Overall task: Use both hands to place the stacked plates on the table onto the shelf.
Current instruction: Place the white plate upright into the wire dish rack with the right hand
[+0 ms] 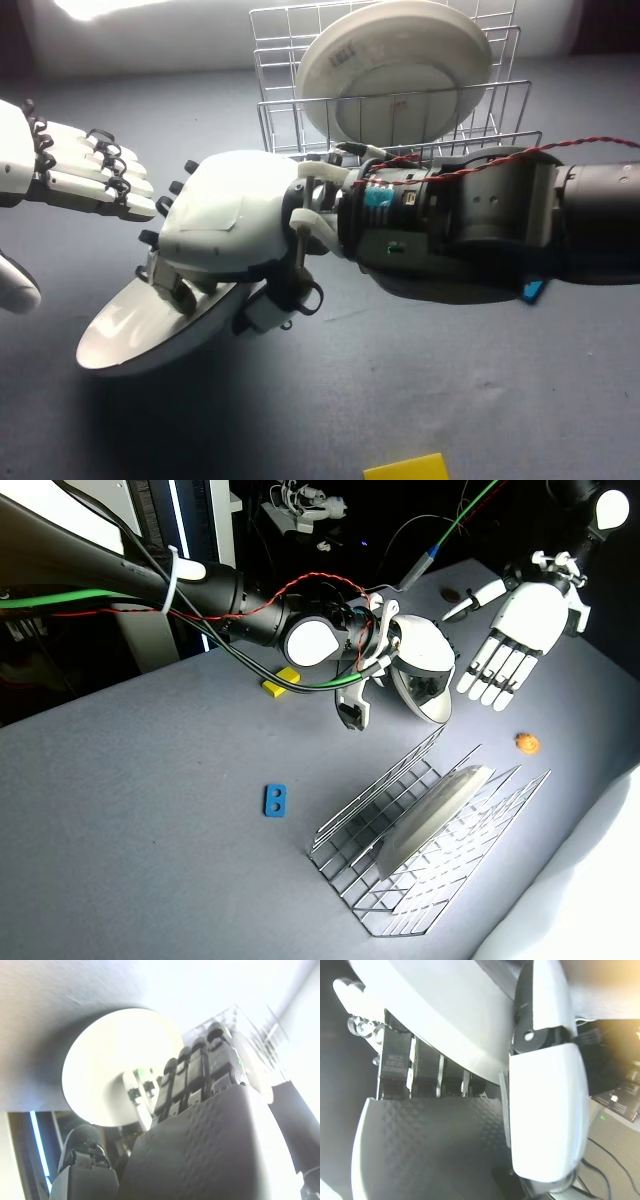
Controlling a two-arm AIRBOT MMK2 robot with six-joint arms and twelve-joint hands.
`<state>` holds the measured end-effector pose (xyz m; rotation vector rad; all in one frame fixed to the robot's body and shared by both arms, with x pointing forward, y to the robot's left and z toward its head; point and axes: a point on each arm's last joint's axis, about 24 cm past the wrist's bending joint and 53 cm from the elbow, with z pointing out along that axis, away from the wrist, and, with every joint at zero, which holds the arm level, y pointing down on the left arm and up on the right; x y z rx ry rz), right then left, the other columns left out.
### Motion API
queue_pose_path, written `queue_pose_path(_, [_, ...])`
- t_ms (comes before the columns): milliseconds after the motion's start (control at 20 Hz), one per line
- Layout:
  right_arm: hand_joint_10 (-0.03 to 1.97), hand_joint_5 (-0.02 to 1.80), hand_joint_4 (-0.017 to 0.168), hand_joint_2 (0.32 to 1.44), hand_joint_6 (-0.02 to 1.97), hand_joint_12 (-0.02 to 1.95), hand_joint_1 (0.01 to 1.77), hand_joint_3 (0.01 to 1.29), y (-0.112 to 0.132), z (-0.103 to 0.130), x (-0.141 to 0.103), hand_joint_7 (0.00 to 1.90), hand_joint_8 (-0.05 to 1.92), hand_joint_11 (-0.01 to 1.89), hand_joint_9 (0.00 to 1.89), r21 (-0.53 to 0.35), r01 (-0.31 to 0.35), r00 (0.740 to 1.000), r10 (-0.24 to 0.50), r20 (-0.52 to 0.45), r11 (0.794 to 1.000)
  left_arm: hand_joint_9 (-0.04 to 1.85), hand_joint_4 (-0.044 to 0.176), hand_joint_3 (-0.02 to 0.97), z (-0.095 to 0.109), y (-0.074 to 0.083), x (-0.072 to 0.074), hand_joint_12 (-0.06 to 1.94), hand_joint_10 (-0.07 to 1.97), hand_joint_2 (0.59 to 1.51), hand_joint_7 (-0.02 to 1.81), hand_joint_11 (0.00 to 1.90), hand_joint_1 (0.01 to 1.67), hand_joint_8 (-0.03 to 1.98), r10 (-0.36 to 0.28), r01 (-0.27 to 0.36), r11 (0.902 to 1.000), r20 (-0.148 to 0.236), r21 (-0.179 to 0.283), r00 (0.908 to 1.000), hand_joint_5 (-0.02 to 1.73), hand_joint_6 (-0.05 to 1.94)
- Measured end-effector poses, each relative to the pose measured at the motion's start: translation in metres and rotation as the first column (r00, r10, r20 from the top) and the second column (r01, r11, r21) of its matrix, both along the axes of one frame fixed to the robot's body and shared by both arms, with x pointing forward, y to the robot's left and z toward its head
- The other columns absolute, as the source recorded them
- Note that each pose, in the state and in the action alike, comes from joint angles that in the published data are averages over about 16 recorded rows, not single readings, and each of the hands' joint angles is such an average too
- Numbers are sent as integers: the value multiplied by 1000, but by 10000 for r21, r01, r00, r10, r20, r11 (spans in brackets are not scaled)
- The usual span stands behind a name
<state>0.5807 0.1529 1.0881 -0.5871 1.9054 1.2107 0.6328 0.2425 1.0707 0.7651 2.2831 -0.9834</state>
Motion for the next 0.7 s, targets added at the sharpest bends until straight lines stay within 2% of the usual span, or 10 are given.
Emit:
queue_pose_path(100, [506, 892, -6, 911, 673, 941, 1246, 12, -3, 8, -2, 1077, 452, 1002, 1189, 21, 12, 10000, -12, -47, 10000, 16, -3, 13, 4, 2, 2, 20, -55, 1094, 19, 19, 23, -8, 48, -48, 10000, 87, -28, 10000, 21, 8])
queue_pose_path(300, [654, 922, -6, 913, 757, 933, 1284, 12, -10, 25, -8, 1123, 458, 1006, 1183, 81, 37, 9999, -36, -156, 10000, 15, -3, 12, 9, 4, 4, 20, -55, 1094, 18, 19, 23, -8, 100, -99, 9999, 185, -56, 9998, 21, 9])
queue_pose_path(700, [678, 979, -4, 927, 856, 930, 1349, 12, -33, 64, -22, 1211, 466, 1004, 1198, 394, 154, 9993, -141, -337, 9991, 19, -2, 12, 10, 6, 4, 19, -54, 1095, 17, 19, 23, -8, 88, -87, 10000, 221, -32, 9997, 22, 9])
